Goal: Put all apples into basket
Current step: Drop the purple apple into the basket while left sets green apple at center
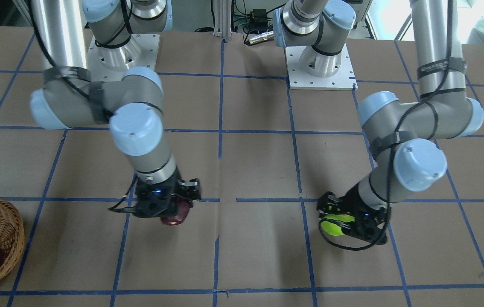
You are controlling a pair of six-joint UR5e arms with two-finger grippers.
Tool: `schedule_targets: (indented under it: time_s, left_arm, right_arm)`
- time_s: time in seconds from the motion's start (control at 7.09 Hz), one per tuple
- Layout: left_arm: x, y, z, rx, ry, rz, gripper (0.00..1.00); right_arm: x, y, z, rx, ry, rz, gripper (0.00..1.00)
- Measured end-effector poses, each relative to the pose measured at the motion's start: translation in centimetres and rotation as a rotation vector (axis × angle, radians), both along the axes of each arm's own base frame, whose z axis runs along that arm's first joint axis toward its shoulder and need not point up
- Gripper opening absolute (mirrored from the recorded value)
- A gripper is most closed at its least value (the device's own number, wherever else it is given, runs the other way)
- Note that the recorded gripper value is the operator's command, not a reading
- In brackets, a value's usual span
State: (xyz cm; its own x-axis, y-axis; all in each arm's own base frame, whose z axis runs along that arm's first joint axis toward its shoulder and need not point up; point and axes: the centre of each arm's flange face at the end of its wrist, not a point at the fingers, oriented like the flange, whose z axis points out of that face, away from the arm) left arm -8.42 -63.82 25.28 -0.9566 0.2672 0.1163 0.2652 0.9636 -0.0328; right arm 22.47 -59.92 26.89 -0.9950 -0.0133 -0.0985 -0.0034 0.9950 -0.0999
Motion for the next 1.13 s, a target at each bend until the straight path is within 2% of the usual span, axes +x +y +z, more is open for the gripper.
schedule_targets:
  time_s: [0.14, 0.28, 0.42, 0.56, 0.71, 0.85, 0.99, 1.13]
  left_arm:
    - [-6.5, 1.1, -0.3, 0.007, 0.035, 0.058, 0.12]
    - [-13.8, 2.7, -0.5, -0.006, 0.056, 0.127, 0.12]
    - [-20.4, 4.8, -0.7, -0.029, 0.076, 0.172, 0.20]
    - [-24.9, 6.8, -1.1, -0.040, 0.085, 0.187, 0.36]
    - [-27.3, 8.2, -1.7, -0.036, 0.084, 0.190, 0.60]
    - [-28.3, 9.0, -2.6, -0.022, 0.076, 0.192, 0.73]
    - [-28.8, 9.3, -3.3, -0.016, 0.073, 0.190, 1.00]
    - [-29.1, 9.2, -3.6, -0.025, 0.077, 0.190, 1.00]
  right_arm:
    - [-7.4, -2.0, 1.9, -0.034, 0.001, -0.029, 0.00]
    - [-14.6, -3.2, 3.2, -0.058, -0.009, -0.051, 0.08]
    - [-22.3, -3.9, 3.8, -0.072, -0.008, -0.049, 0.05]
    - [-29.3, -4.4, 3.7, -0.072, 0.004, 0.008, 0.00]
    - [-34.8, -5.3, 2.8, -0.068, 0.023, 0.116, 0.00]
    - [-39.4, -6.2, 2.3, -0.070, 0.063, 0.203, 0.07]
    - [-43.2, -7.1, 2.2, -0.075, 0.129, 0.231, 0.14]
    - [-45.9, -8.1, 1.8, -0.089, 0.191, 0.246, 0.99]
